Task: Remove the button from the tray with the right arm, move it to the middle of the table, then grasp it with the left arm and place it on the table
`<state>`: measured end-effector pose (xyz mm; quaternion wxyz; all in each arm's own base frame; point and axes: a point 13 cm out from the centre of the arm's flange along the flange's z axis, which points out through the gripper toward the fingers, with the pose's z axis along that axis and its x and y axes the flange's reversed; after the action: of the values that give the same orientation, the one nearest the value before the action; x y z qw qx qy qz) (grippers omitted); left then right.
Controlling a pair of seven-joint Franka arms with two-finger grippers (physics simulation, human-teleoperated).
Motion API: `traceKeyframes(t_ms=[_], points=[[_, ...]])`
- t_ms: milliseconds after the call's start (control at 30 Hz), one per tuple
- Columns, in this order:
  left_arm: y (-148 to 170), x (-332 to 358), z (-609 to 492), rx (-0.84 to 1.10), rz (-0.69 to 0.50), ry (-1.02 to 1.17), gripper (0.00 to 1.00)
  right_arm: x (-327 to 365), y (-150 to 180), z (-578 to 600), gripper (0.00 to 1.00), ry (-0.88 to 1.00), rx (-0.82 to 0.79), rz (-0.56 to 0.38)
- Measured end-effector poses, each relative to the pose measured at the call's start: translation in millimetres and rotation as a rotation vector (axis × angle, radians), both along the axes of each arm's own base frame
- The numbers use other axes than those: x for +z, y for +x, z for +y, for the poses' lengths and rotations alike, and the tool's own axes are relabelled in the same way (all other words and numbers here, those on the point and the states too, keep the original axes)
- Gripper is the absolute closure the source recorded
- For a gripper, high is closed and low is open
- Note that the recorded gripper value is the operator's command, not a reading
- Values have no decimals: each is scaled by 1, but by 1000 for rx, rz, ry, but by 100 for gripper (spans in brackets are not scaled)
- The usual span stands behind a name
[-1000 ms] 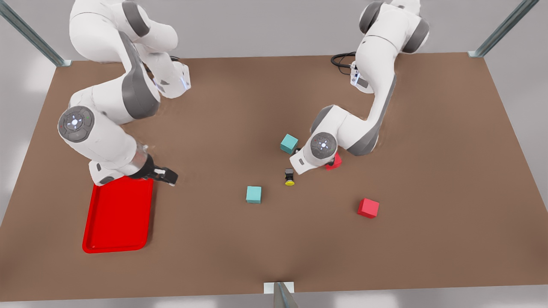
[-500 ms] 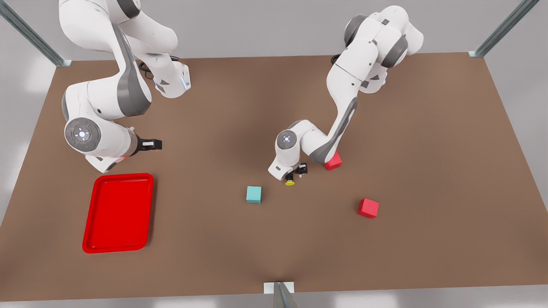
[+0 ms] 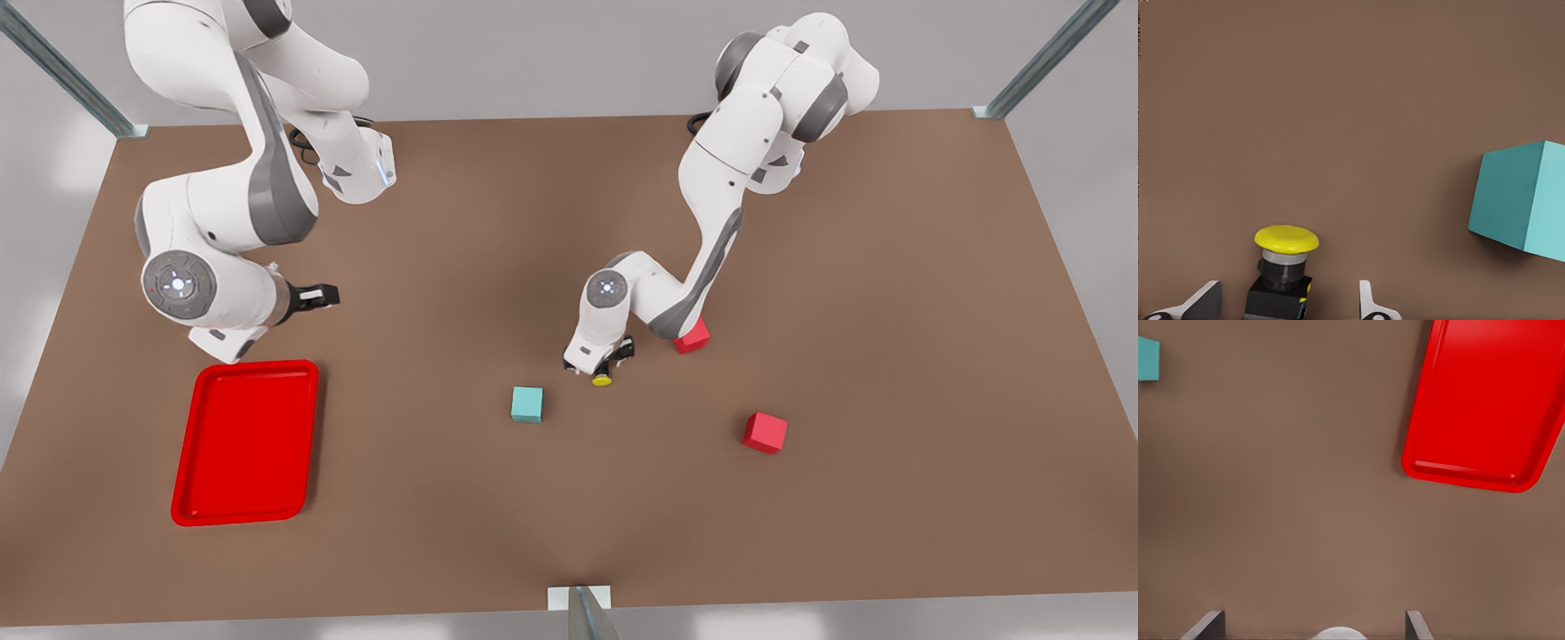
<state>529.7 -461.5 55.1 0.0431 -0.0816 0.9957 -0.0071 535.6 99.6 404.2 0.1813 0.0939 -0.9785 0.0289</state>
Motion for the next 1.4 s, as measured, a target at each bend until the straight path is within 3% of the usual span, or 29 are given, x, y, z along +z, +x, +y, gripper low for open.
traceKeyframes(t_ms=[467, 500, 533, 667, 800, 1400], points=[[-5, -18, 6, -100, 39, 29, 0, 4, 0, 0, 0, 20, 52, -3], [-5, -18, 6, -106, 41, 31, 4, 4, 0, -1, 0, 20, 53, -2], [-5, -18, 7, -112, 42, 32, 19, 4, 0, -2, 0, 21, 54, -1], [-3, -16, 7, -135, 42, 34, 30, 4, 1, -7, 0, 24, 52, 0], [0, -12, 6, -142, 48, 29, 48, 4, 1, -6, 0, 26, 59, 0], [4, -4, 3, -173, 58, 28, 51, 7, 10, -42, 0, 22, 20, -16]])
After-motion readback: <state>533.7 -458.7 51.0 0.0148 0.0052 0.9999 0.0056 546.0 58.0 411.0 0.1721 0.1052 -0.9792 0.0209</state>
